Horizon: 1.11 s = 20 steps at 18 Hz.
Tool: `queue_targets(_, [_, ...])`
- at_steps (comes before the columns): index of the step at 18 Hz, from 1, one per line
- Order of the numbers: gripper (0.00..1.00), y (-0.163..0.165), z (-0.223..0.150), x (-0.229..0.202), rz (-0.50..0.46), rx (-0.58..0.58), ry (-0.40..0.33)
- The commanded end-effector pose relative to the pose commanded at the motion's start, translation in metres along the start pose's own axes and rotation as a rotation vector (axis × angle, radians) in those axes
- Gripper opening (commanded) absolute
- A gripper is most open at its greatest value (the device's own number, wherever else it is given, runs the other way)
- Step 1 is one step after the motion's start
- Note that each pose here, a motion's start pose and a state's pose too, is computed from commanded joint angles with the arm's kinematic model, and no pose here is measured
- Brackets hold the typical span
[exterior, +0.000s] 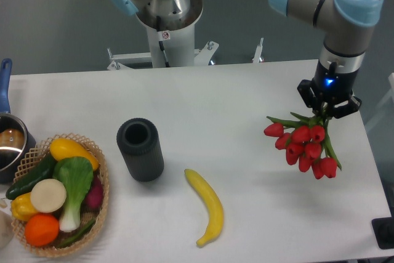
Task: Insert the flowers into the vase
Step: 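Lift the red tulip bunch held in the gripper upward, then carry the tulips over the dark grey vase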
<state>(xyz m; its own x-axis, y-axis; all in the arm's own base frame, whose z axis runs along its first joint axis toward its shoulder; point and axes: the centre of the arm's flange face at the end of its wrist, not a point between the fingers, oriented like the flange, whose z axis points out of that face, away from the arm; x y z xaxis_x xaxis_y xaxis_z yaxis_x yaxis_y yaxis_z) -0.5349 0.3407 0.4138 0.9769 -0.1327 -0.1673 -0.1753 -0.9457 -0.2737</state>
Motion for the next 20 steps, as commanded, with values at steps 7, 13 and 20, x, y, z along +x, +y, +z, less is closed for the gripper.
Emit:
queue_targets(7, [0.0,-0.044,-0.071,0.043,-0.031,0.401,0.004])
queue_targets(13, [0.0,-0.079,-0.108,0.067,-0.117,0.702,0.097])
queue_targets(20, [0.0,-0.12,-0.095,0.106,-0.182,0.935,0.33])
